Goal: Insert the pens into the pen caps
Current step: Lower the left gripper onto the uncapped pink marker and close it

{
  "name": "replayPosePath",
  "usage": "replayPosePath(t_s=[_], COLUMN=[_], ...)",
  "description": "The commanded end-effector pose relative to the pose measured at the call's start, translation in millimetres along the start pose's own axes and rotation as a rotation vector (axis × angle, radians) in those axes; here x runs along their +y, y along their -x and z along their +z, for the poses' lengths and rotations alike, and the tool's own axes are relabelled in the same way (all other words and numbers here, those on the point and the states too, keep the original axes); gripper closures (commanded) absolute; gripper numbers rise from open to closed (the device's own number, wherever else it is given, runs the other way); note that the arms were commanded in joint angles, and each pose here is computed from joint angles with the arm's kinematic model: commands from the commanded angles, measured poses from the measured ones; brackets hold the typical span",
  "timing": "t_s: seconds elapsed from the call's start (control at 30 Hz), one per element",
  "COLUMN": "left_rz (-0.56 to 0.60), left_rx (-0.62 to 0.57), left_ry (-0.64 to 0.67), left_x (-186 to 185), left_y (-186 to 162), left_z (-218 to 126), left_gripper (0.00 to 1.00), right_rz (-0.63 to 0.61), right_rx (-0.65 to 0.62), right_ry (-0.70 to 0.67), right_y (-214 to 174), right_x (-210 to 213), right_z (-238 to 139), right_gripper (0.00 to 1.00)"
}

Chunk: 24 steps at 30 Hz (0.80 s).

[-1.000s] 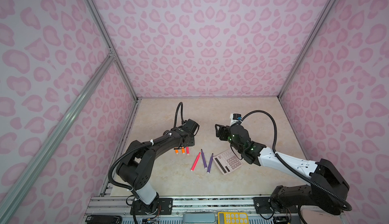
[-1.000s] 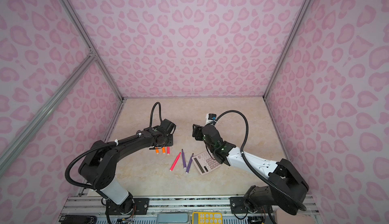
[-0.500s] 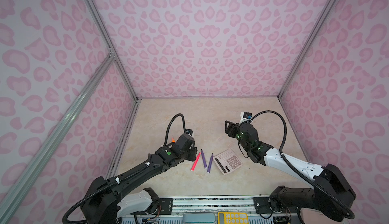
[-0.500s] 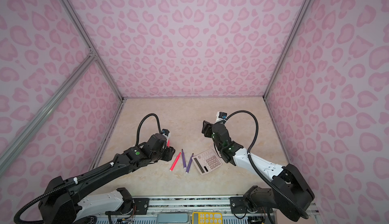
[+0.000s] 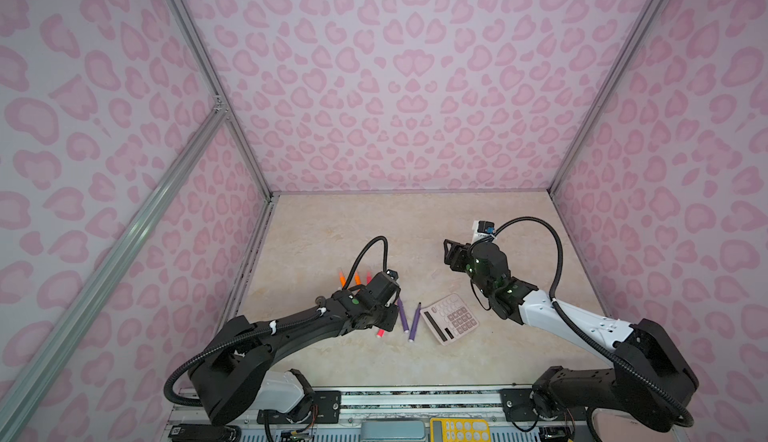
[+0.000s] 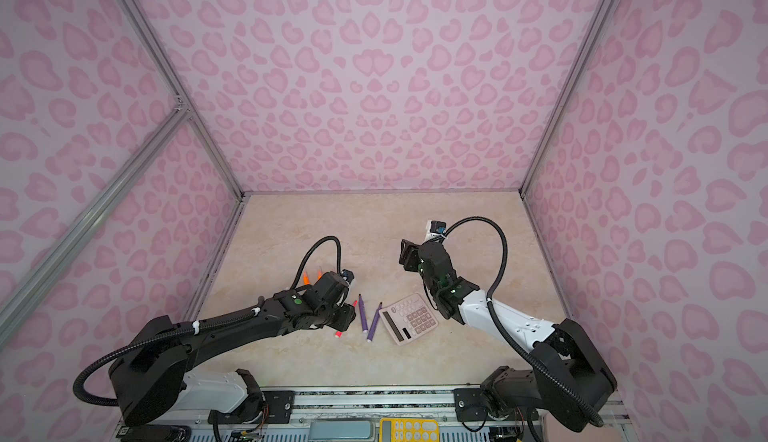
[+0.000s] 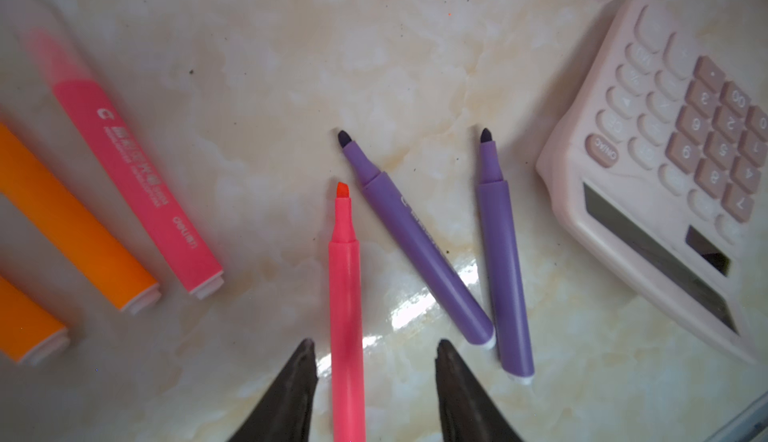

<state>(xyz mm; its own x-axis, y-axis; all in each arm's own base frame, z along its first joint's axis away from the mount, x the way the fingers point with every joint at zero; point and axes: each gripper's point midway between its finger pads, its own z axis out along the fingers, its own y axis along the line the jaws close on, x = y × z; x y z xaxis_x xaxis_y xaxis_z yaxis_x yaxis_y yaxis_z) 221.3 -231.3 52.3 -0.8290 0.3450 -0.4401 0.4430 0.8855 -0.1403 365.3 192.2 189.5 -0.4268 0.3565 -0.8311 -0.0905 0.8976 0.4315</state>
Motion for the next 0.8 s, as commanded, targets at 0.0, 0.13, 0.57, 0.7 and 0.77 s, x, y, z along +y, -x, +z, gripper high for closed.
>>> replayPosePath(t_s=[0.0, 0.13, 0.57, 0.7, 0.77], left_rz=[0.005, -0.007, 0.004, 0.006, 0.006], left_rx=[-0.002, 0.036, 0.099, 0.111, 0.115], left_ry=[0.061, 0.117, 0.142, 0.125, 0.119], left_x=[7.0, 15.5, 19.5, 16.8, 16.1], left_y=[6.2, 2.1, -10.2, -13.4, -14.5], left_z=[5.7, 13.8, 25.4, 27.1, 27.6], left_gripper=[0.52, 0.53, 0.54, 0.55, 0.55], right_rz=[-0.008, -0.007, 0.01, -0.002, 0.003], right_rx=[-0.01, -0.008, -0.009, -0.001, 0.0], right_ry=[0.012, 0.01, 0.01, 0.0, -0.002], right_y=[3.8, 0.8, 0.6, 0.8, -1.7], right_x=[2.2, 0.1, -0.4, -1.1, -2.8], right_z=[-2.3, -2.7, -2.9, -2.7, -2.1], right_gripper=[0.26, 0.26, 0.26, 0.26, 0.26])
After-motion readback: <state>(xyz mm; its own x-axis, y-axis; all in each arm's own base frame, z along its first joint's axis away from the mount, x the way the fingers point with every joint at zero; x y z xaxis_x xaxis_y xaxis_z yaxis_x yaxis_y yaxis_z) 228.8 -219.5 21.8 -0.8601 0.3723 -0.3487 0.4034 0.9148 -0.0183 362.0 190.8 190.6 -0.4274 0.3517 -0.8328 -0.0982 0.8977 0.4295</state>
